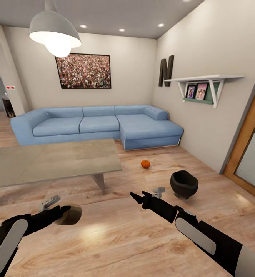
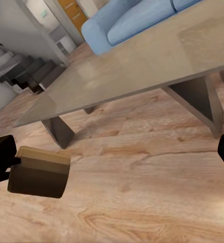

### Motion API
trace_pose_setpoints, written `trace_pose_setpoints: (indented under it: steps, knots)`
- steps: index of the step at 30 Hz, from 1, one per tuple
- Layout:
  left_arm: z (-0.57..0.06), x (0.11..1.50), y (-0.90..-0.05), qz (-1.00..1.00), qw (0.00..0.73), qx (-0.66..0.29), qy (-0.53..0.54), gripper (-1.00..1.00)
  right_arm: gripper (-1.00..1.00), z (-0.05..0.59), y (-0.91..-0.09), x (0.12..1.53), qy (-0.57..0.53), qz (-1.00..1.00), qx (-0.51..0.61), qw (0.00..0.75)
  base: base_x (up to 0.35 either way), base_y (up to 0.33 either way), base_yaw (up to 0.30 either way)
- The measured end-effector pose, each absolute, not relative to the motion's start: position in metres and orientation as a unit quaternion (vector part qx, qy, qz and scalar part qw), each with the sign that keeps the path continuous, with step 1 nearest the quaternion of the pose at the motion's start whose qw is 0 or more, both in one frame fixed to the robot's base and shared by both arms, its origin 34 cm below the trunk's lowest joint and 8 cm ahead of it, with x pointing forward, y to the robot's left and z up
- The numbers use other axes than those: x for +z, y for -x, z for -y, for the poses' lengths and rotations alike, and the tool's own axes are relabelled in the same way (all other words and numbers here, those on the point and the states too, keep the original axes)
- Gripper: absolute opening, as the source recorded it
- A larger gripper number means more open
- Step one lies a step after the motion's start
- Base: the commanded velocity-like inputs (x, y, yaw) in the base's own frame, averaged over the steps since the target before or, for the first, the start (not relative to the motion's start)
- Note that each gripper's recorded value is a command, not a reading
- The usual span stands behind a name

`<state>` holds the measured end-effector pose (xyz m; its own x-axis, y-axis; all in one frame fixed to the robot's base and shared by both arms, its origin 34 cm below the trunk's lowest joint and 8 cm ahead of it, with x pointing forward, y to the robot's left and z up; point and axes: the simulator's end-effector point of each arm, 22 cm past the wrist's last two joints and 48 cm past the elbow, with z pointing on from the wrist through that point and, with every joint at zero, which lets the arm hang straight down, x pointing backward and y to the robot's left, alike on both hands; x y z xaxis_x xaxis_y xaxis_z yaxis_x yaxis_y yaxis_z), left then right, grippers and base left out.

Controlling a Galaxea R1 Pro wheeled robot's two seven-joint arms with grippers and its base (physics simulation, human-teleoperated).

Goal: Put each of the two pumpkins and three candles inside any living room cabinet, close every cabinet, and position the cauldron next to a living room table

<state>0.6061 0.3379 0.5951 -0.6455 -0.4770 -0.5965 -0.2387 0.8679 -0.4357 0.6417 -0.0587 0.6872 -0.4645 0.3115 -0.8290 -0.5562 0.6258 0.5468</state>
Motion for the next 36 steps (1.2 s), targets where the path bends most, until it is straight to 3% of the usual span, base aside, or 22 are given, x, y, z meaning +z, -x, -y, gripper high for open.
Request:
trace_pose_setpoints:
  steps: [36]
  knots:
    - [-0.338,0.615,-0.606,-0.885,0.387,-0.165,0.198,-1.00,1.00,0.059,-0.638,0.708,0.091,-0.733,0.423,0.525,-0.029,0.000,0.205]
